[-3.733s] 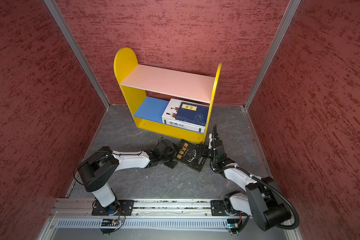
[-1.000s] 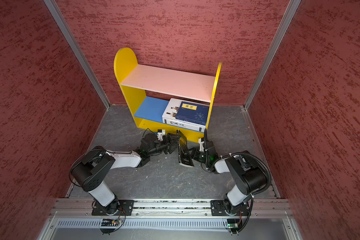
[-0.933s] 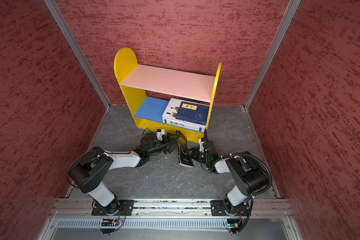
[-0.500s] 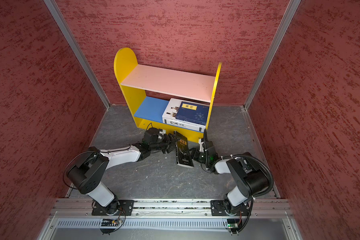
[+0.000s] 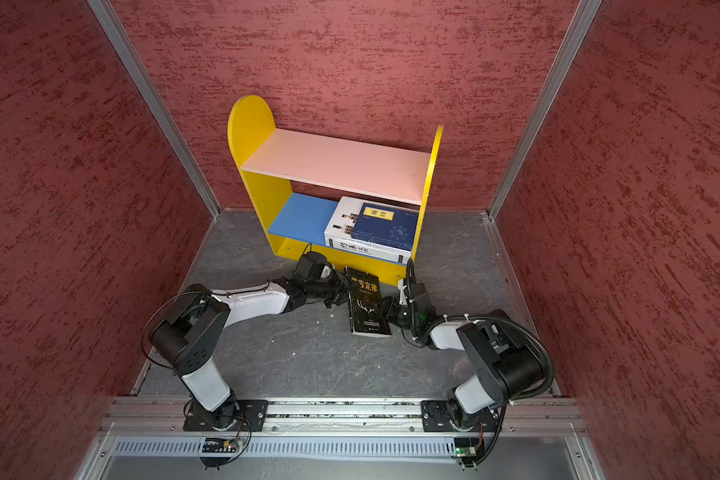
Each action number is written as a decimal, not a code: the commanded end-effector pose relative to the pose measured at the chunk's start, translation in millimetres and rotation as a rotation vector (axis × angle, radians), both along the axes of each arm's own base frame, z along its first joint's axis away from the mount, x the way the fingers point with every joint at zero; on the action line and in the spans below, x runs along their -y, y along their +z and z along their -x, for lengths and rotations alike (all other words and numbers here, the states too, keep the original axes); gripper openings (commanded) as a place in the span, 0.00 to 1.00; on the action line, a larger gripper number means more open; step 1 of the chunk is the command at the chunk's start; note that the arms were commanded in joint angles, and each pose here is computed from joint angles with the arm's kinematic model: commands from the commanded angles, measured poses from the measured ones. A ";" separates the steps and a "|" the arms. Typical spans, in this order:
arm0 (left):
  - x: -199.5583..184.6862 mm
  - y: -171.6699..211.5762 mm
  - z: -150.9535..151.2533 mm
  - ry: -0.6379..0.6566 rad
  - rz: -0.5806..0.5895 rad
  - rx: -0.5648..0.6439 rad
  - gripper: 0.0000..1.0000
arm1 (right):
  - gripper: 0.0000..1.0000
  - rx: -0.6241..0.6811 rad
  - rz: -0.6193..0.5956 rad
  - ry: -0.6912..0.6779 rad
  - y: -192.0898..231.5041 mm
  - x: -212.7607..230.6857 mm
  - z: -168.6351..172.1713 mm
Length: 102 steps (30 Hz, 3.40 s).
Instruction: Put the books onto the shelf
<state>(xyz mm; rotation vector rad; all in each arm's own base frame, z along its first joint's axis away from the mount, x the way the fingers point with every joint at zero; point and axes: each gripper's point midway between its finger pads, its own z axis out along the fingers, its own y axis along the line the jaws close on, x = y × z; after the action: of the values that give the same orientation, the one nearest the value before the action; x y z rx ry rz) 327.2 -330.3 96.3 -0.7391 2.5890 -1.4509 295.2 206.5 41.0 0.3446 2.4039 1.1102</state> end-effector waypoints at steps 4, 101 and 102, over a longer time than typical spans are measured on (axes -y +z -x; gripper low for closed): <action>8.5 -0.8 -3.2 -0.037 0.014 -0.010 0.31 | 0.62 -0.041 0.030 -0.012 -9.2 4.7 8.4; 13.9 420.2 -134.4 0.623 0.037 1.004 0.07 | 0.99 1.152 0.205 -0.588 510.0 109.1 -31.1; 17.2 420.4 -133.2 0.625 0.042 1.004 0.07 | 0.99 1.153 0.210 -0.591 510.7 109.5 -31.9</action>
<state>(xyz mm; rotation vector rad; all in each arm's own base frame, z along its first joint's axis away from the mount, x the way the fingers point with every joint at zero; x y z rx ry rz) 464.3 -346.0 494.9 -0.5356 1.5015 -1.1926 333.7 105.0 529.6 0.2158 1.2988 0.5567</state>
